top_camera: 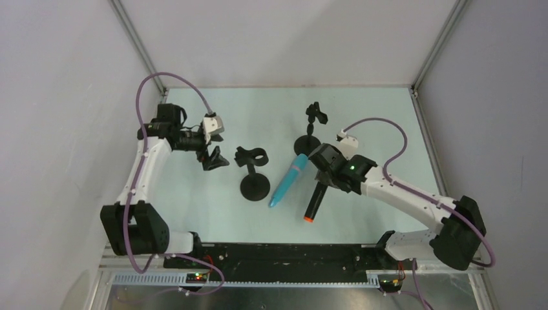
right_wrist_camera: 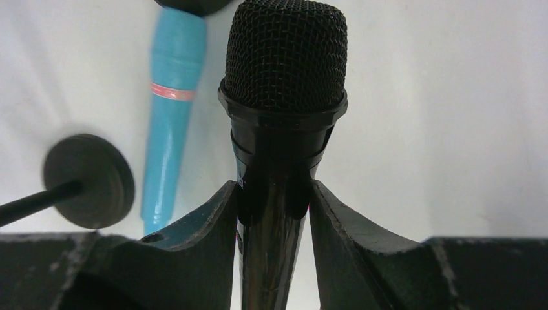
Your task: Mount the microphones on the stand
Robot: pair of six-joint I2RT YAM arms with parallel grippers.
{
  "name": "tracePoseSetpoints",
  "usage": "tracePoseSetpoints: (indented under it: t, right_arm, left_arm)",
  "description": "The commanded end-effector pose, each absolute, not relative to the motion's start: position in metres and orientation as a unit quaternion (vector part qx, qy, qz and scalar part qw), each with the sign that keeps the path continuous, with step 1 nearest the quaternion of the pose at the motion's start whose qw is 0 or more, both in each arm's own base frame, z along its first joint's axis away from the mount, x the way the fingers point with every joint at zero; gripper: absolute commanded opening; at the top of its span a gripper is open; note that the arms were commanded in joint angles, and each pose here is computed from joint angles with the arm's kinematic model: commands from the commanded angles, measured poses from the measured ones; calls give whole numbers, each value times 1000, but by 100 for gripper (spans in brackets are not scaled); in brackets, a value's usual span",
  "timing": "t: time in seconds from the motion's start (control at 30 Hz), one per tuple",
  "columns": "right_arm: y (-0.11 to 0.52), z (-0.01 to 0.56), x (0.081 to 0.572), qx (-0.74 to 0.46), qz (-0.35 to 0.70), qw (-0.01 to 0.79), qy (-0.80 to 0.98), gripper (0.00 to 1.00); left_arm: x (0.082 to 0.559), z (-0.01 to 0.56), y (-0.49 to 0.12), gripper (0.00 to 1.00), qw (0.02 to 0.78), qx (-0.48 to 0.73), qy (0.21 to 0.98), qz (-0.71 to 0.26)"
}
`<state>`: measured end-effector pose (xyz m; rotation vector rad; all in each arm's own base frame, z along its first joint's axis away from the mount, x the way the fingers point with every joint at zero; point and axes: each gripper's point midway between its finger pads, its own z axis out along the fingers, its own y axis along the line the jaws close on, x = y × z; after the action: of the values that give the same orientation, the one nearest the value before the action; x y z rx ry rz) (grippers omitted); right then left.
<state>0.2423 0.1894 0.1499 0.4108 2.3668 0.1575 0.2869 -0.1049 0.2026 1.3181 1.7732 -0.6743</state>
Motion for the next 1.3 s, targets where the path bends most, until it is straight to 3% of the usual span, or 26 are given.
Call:
tracePoseSetpoints:
  t: [0.0,0.43,0.67,0.7,0.83,1.07,1.27]
  right_arm:
    - [221,136,249,210,127,316,916,0]
    - [249,46,258,235,112,214,941,1]
    - [253,38,259,234,111,206,944,40]
    - [252,39,260,234,111,207,944,47]
    - [246,59,264,228,112,224,941,57]
    - [245,111,265,207,126,251,937,61]
    - [268,196,262,184,204,304,912,63]
  left_arm:
    - [304,223,-110,100,429,530,678,-275]
    - [276,223,-147,100,414,566,643,-308]
    - [259,223,-157,100,411,575,630,-321]
    - [257,223,-157,100,412,577,630,-317]
    - [246,215,-155,100,406,578,633,-317]
    - [226,215,-162,100,404,584,624,-325]
    - [215,216,-156,100,417,598,617,-296]
